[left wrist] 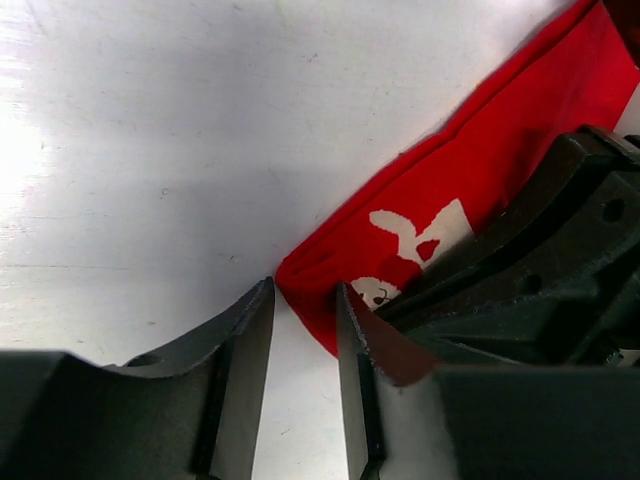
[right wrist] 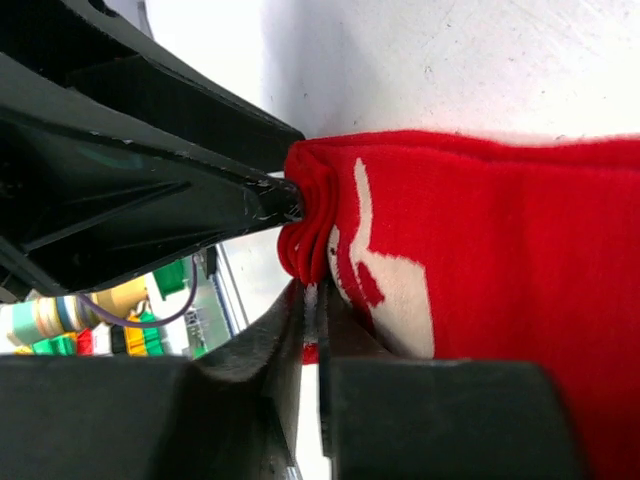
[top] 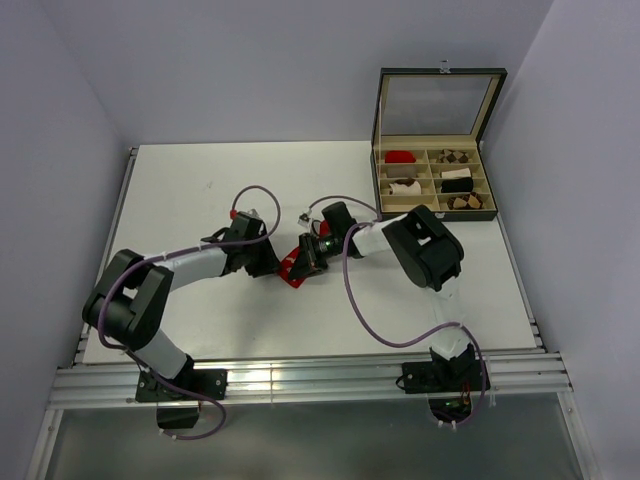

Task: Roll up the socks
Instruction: Roll the sock at the center of the board.

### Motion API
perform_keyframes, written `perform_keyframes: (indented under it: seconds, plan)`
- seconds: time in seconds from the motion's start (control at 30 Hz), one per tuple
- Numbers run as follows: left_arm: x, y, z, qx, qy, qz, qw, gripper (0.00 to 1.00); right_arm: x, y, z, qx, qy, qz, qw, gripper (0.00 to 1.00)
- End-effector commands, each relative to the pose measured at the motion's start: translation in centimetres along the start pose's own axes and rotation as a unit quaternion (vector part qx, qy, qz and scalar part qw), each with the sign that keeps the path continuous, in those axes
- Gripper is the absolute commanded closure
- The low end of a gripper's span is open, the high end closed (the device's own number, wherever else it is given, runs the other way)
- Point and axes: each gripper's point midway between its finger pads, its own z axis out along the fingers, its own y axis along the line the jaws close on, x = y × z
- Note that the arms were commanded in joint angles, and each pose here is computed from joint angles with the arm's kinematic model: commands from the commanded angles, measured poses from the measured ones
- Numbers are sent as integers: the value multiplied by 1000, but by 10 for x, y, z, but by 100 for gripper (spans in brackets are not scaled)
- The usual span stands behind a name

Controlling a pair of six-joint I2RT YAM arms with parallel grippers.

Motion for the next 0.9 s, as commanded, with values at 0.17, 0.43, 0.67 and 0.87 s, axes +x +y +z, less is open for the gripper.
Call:
perform_keyframes:
  seconds: [0.17,0.43,0.67,0.87]
  plan:
    - [27,41,7,-96,44,21,994,67,-27,12,-20,104,-67,-85,989,67]
    - [30,44,13,-106,57,28,992,69,-36,43,-46,193,-149,-202,949,61]
    - [28,41,14,-105,56,34,992,70,-5,66,-19,90,-93,-228,965,78]
    - [27,41,14,-105,57,37,992,71,10,42,1,56,-62,-180,980,83]
